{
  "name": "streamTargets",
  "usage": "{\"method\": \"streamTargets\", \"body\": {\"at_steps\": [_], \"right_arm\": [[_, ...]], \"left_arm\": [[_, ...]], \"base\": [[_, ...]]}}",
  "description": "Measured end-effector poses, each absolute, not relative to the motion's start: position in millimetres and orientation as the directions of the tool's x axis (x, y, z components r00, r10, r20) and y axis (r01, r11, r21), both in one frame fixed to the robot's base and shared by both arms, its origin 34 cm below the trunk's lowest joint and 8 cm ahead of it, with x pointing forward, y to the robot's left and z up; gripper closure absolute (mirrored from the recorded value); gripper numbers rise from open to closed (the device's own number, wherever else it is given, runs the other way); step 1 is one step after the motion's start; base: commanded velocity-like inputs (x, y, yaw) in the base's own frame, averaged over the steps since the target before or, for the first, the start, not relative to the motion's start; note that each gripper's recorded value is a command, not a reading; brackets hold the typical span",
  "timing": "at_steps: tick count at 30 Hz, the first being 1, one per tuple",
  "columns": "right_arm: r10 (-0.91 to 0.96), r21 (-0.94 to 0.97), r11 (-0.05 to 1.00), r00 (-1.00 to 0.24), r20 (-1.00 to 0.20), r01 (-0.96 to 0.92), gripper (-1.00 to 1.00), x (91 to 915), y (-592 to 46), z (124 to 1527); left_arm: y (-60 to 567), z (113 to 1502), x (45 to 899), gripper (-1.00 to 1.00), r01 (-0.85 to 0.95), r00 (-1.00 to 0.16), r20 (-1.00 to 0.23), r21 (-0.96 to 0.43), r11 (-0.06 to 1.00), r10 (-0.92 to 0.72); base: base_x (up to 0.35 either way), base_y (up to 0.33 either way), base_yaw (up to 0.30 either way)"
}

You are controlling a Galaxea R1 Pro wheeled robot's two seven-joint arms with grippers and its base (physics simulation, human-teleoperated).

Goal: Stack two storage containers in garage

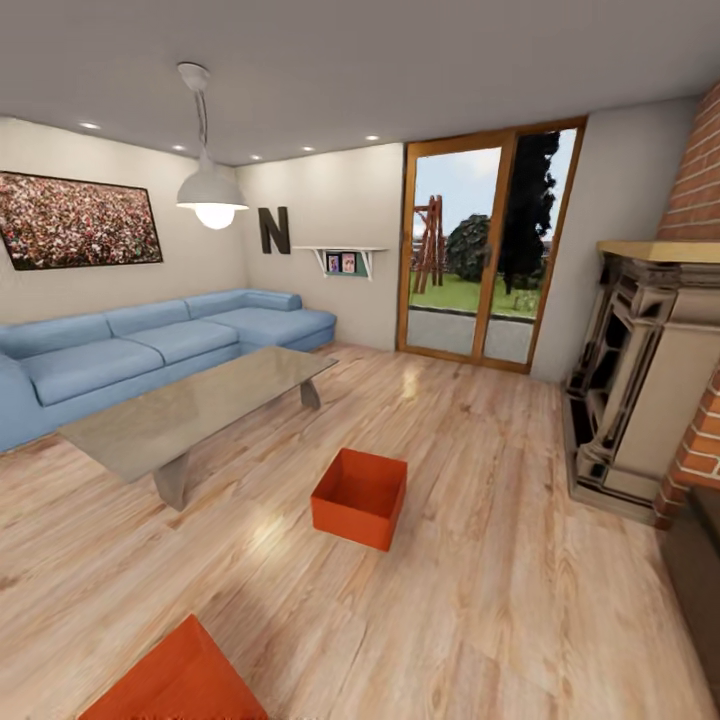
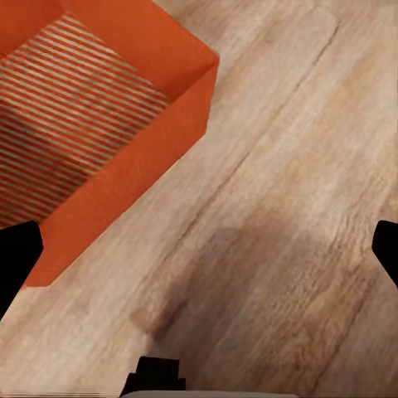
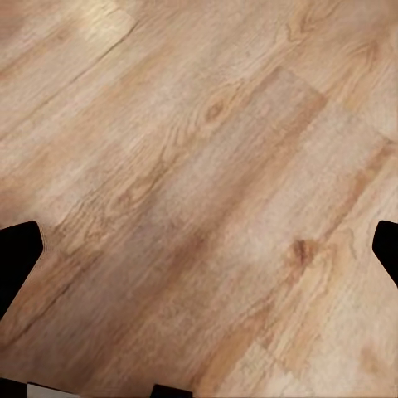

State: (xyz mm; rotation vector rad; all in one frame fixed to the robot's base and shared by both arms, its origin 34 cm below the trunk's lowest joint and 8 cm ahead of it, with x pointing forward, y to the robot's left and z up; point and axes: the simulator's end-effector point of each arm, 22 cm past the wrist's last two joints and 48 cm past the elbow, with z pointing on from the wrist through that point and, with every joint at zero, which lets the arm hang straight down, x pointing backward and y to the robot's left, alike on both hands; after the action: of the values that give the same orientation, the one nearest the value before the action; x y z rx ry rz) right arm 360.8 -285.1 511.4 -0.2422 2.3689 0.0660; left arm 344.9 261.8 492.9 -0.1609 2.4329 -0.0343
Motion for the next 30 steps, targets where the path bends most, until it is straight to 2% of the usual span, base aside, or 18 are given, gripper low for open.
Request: {"method": "streamTargets", "body": {"at_steps": [13,30], "right_arm": [[-0.155,-0.022,0.981,-0.708,-0.689,-0.194,-1.00,360.7,-285.1,511.3],[-0.155,-0.022,0.981,-0.708,-0.689,-0.193,-1.00,360.7,-285.1,511.3]], "left_arm": [[261.7,493.1,345.1,-1.00,-0.107,-0.754,-0.644,-0.067,0.992,-0.125],[262.3,493.1,345.1,-1.00,-0.108,-0.754,-0.644,-0.066,0.992,-0.125]], "base": [[0.000,-0.009,0.288],[0.000,-0.130,0.289]]}}
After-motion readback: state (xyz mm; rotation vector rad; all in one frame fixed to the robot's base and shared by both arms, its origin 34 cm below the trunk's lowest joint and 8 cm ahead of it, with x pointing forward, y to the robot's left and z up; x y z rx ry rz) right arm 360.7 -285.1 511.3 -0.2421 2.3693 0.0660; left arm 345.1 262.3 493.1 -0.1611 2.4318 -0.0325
